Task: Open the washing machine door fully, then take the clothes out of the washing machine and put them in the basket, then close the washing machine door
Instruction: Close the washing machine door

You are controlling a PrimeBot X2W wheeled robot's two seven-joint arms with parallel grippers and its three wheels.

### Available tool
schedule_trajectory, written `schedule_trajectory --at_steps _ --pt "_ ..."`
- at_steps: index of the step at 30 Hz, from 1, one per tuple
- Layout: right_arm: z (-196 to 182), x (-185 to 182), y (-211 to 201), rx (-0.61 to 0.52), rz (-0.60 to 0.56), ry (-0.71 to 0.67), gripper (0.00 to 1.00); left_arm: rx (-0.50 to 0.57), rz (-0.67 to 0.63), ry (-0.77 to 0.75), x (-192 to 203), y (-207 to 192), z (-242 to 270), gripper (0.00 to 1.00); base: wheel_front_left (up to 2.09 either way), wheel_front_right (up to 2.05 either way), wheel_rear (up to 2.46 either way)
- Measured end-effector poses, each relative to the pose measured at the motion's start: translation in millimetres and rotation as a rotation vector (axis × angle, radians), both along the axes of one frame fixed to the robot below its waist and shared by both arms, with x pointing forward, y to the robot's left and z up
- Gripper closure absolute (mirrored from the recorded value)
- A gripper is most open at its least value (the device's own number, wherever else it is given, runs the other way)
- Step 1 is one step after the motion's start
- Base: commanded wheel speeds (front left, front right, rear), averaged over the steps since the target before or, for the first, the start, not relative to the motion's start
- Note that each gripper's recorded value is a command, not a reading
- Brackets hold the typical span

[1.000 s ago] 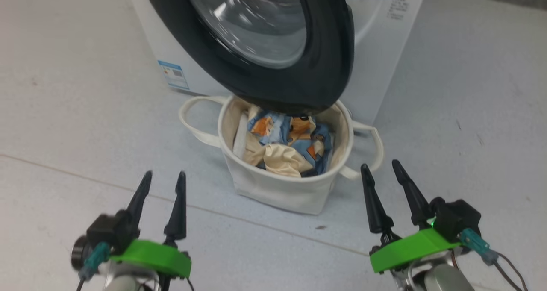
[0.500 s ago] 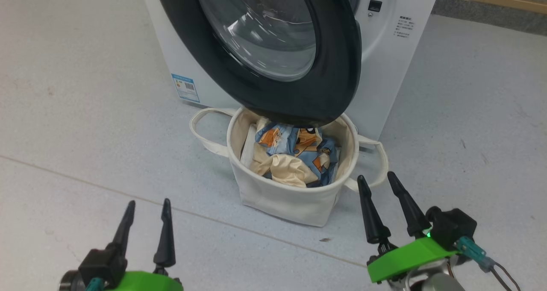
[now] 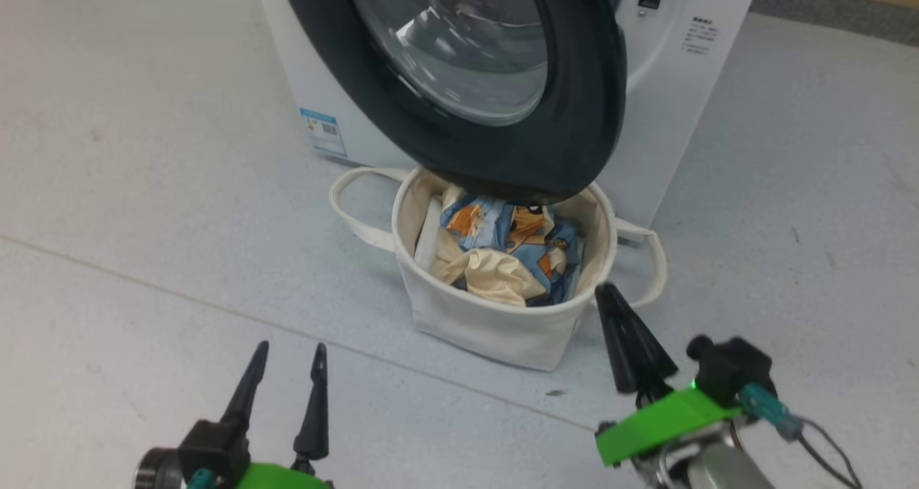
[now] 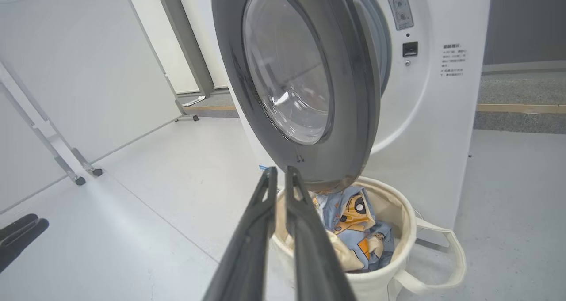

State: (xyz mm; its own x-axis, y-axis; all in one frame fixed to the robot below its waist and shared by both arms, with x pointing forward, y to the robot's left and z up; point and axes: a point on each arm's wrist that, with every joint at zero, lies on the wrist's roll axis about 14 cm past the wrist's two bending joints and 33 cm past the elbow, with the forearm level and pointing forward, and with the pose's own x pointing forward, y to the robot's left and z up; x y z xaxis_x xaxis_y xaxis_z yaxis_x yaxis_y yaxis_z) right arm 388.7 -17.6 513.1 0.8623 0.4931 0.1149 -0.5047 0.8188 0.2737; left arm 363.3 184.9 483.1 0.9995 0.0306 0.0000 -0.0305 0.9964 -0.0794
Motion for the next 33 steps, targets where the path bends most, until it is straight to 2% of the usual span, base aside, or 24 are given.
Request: schedule_trajectory --at_steps 5,9,17,22,33 --pt "19.4 25.6 18.6 -0.004 0.047 -0.072 1.0 0.009 -0.023 0.046 1.1 -7.1 -14.9 0.0 0.0 0.0 0.0" --pt "21.3 56.4 29.1 -0.027 0.065 -0.096 1.0 0.014 -0.076 0.09 8.9 -23.1 -29.4 0.0 0.0 0.0 0.0" --pt "12.3 127.2 26.2 -0.021 0.025 -0.083 1.0 0.0 -0.096 0.121 30.1 -37.6 -40.6 0.0 0.0 0.0 0.0" --pt "8.7 163.0 24.6 -0.006 -0.002 -0.087 1.0 -0.007 -0.062 0.144 37.9 -33.0 -48.6 0.0 0.0 0.0 0.0" --pt "-13.7 223.0 2.6 0.03 -0.093 -0.065 1.0 0.001 -0.036 0.182 54.6 -28.8 -64.1 0.0 0.0 0.0 0.0"
